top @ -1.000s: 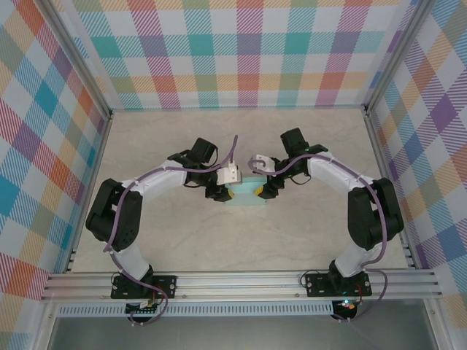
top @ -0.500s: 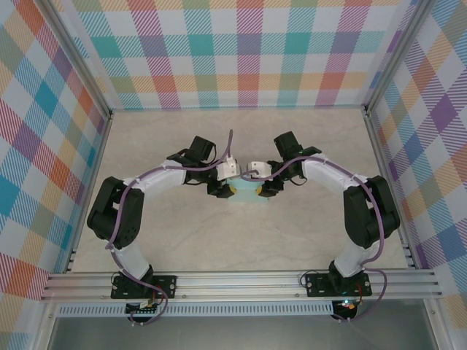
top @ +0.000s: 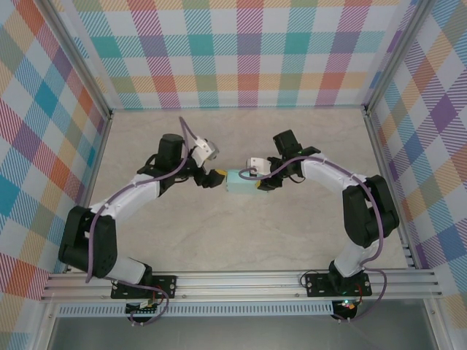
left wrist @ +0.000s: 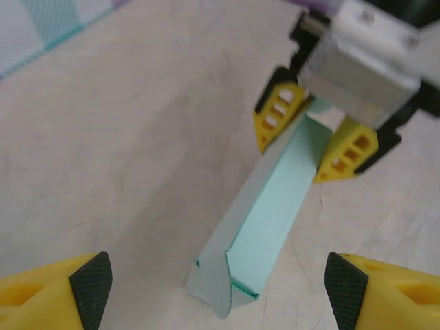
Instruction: Fold the paper box
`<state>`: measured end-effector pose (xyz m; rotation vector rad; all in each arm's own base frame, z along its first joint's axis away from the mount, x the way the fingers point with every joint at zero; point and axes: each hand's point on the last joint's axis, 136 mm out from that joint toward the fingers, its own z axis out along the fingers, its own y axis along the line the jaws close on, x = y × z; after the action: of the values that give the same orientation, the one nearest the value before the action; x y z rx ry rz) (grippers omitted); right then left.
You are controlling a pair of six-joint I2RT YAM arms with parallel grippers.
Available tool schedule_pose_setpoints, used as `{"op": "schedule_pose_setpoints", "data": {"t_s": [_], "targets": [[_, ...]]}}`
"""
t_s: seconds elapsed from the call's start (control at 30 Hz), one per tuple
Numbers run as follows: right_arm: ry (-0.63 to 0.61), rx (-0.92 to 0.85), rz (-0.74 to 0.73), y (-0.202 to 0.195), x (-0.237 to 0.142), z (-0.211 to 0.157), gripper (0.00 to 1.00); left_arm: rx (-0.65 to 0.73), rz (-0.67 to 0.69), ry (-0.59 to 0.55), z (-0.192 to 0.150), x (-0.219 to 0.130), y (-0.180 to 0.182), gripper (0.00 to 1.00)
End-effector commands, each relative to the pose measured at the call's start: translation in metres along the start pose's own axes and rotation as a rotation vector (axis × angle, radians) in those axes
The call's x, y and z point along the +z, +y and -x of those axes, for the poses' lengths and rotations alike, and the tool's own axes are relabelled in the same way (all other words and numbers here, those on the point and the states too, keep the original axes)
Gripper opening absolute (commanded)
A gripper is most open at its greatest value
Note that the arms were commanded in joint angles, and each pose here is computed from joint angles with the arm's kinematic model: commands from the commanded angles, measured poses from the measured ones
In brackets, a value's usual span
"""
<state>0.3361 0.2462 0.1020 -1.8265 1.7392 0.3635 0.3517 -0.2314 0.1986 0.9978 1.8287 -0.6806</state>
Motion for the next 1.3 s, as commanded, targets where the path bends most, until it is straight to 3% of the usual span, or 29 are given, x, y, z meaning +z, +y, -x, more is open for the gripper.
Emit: {"op": "schedule_pose_setpoints", "data": {"t_s": [0.0,0.13,0.2,0.5,0.67,0.87,1.1,1.27], "targets": [[0.052,0.074,0.013,-0.004,0.009,-0.014,0.35,-0.211,0.13,-0.142,0.032,-0.022,0.024,0.83],[0.063,0.139,0.013,-0.009,0.009,-0.016,0.35,-0.498,0.177,-0.114,0.019,-0.017,0.042,0.82],[0.062,0.185,0.006,-0.014,0.009,-0.015,0.35,-0.544,0.153,-0.114,0.014,-0.009,0.039,0.8],[0.099,0.311,0.048,-0.015,0.014,-0.019,0.37,-0.365,0.15,0.036,-0.006,0.042,0.035,0.73],[0.097,0.34,0.065,-0.014,0.013,-0.017,0.37,-0.194,0.022,0.026,-0.008,0.065,0.018,0.77],[0.116,0.333,0.069,-0.011,0.011,-0.02,0.37,-0.211,0.051,0.085,-0.018,0.084,0.034,0.67],[0.144,0.349,0.041,-0.016,0.011,-0.024,0.37,-0.261,0.01,0.076,-0.007,0.086,0.027,0.41],[0.183,0.37,-0.009,-0.027,0.01,-0.03,0.34,-0.318,-0.018,0.061,0.006,0.083,0.016,0.37]]}}
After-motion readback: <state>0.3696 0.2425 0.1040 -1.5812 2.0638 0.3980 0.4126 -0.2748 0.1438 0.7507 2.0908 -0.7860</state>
